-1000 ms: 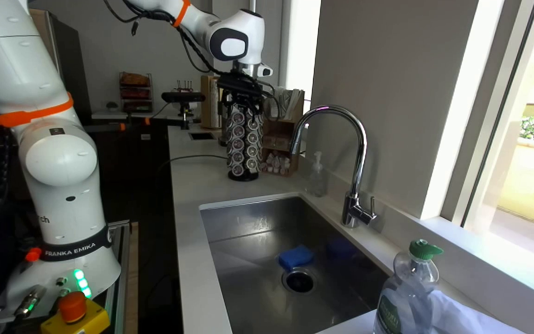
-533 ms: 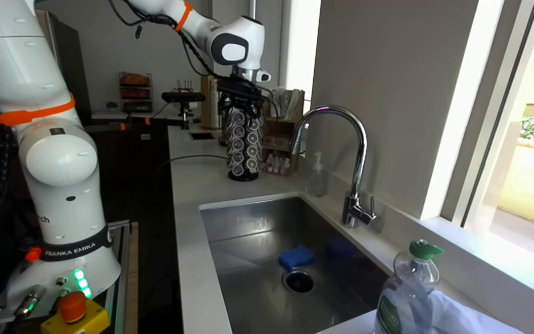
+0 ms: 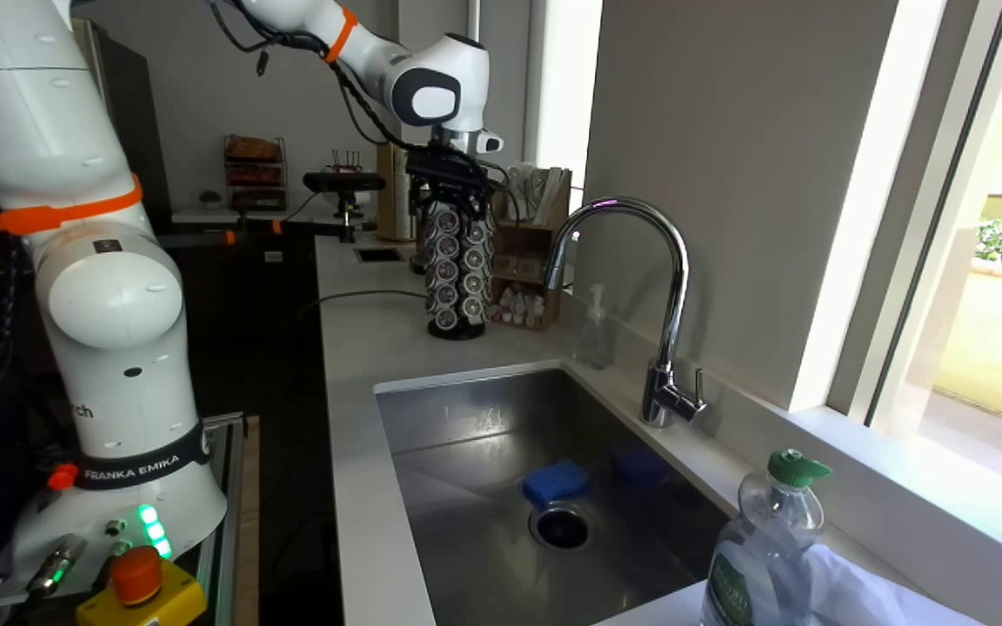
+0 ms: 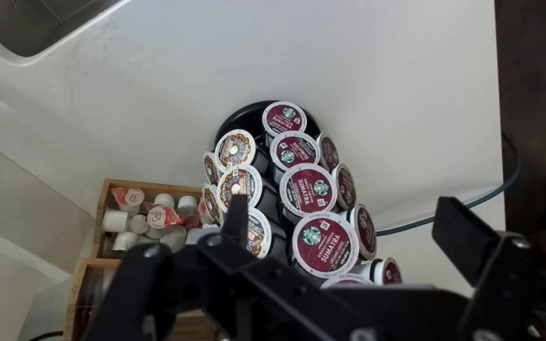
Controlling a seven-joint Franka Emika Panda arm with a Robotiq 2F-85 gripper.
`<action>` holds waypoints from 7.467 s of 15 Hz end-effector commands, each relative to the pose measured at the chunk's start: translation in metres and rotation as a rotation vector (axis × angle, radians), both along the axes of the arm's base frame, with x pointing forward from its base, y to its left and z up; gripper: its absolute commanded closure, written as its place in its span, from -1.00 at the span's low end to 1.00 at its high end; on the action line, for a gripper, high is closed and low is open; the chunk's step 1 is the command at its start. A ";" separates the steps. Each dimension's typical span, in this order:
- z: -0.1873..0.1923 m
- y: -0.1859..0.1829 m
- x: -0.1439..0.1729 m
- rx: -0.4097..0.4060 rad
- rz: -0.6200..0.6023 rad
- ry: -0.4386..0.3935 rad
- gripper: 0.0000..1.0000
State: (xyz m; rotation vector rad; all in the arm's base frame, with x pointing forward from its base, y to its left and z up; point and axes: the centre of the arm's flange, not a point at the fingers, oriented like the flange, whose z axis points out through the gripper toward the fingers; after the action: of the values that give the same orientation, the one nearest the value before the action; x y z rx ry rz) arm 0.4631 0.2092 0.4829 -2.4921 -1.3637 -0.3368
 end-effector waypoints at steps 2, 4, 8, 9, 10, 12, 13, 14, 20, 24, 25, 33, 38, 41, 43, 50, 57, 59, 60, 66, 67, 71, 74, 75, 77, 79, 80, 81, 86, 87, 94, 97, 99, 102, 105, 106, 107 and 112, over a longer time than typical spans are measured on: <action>-0.011 0.021 0.002 0.031 0.036 -0.029 -1.00; -0.013 0.028 0.001 0.039 0.051 -0.028 -1.00; -0.014 0.038 0.003 0.069 0.076 -0.059 -1.00; -0.015 0.040 0.003 0.077 0.080 -0.064 -1.00; -0.016 0.042 0.004 0.085 0.085 -0.067 -1.00; -0.017 0.045 0.004 0.102 0.098 -0.082 -1.00; -0.018 0.048 0.005 0.112 0.105 -0.095 -1.00; -0.018 0.049 0.005 0.120 0.111 -0.099 -1.00; -0.015 0.061 -0.001 0.147 0.122 -0.189 -1.00; -0.013 0.068 -0.006 0.141 0.113 -0.256 -1.00; -0.013 0.068 -0.006 0.140 0.109 -0.267 -1.00; -0.006 0.063 -0.004 0.133 0.065 -0.356 -1.00; -0.003 0.057 -0.002 0.137 0.058 -0.355 -1.00; -0.002 0.055 -0.002 0.136 0.053 -0.354 -1.00; -0.001 0.050 0.001 0.138 0.052 -0.343 -1.00; 0.013 0.023 0.006 0.133 0.078 -0.307 -1.00; 0.019 0.025 -0.003 0.135 0.106 -0.289 -1.00; 0.017 0.023 0.000 0.131 0.101 -0.302 -1.00; 0.022 0.027 0.005 0.130 0.083 -0.300 -1.00; 0.023 0.026 0.005 0.130 0.082 -0.302 -1.00; 0.023 0.026 0.005 0.130 0.082 -0.302 -1.00; 0.023 0.026 0.005 0.130 0.082 -0.302 -1.00; 0.023 0.026 0.005 0.130 0.082 -0.302 -1.00; 0.023 0.026 0.005 0.130 0.082 -0.302 -1.00; 0.023 0.026 0.005 0.130 0.082 -0.302 -1.00; 0.026 0.030 0.002 0.126 0.093 -0.293 -1.00; 0.026 0.030 0.000 0.125 0.090 -0.294 -1.00; 0.028 0.031 -0.002 0.126 0.087 -0.291 -1.00; 0.037 0.038 -0.014 0.130 0.077 -0.289 -1.00; 0.038 0.040 -0.015 0.131 0.076 -0.288 -1.00; 0.030 0.047 -0.020 0.135 0.049 -0.279 -1.00; 0.029 0.051 -0.023 0.143 0.039 -0.298 -1.00; 0.028 0.054 -0.024 0.143 0.040 -0.308 -1.00; 0.026 0.056 -0.025 0.142 0.026 -0.331 -1.00; 0.021 0.057 -0.027 0.138 0.005 -0.354 -1.00; 0.021 0.058 -0.028 0.138 0.002 -0.358 -1.00; 0.020 0.058 -0.028 0.138 -0.004 -0.364 -1.00; 0.018 0.063 -0.035 0.149 -0.028 -0.369 -1.00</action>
State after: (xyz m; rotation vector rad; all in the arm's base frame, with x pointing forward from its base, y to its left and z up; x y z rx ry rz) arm 0.4413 0.2686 0.5053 -2.3852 -1.3992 -0.8902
